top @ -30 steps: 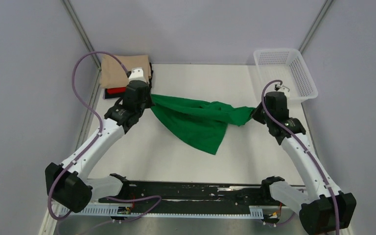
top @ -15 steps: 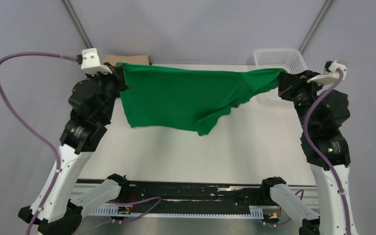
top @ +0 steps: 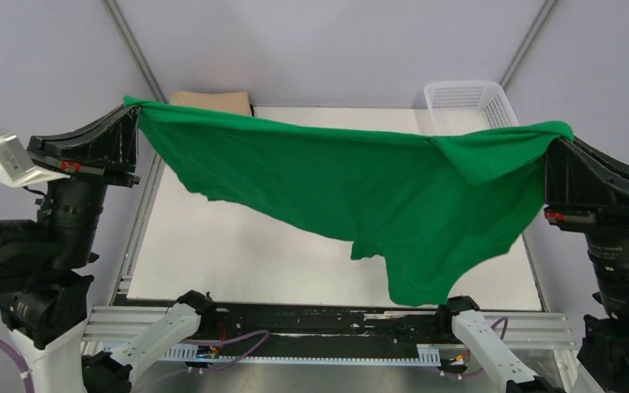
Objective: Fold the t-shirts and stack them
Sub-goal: Flatten out the tshirt
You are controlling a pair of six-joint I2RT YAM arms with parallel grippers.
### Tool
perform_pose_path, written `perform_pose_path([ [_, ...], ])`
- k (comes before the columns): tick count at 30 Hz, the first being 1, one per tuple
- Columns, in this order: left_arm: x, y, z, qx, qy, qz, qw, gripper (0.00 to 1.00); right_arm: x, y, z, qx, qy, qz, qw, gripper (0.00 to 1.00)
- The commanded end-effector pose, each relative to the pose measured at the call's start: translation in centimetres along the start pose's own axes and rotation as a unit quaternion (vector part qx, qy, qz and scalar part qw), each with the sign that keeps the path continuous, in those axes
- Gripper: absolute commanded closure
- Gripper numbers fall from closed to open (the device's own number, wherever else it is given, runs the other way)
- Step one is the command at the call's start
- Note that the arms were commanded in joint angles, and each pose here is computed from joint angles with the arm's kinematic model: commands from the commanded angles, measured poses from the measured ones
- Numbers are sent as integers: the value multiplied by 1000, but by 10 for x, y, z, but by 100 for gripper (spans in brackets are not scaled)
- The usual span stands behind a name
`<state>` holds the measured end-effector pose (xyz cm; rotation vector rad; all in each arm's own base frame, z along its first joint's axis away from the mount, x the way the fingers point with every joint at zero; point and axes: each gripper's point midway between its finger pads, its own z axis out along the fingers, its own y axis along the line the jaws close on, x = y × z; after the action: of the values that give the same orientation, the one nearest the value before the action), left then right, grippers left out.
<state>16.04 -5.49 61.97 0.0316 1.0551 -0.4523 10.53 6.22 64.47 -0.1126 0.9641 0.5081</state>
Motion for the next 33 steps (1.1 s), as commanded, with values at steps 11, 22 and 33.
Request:
perform_pose_path([
  [11,13,-5,13,11,27,14,999,100,1,-36,14,75,-3,-62,995,100],
  [22,280,125,58,-297,269,121,908,100,239,-169,67,265,220,-51,937,100],
  [33,547,214,83,-314,478,151,806,73,542,-267,81,322,441,-12,838,91],
])
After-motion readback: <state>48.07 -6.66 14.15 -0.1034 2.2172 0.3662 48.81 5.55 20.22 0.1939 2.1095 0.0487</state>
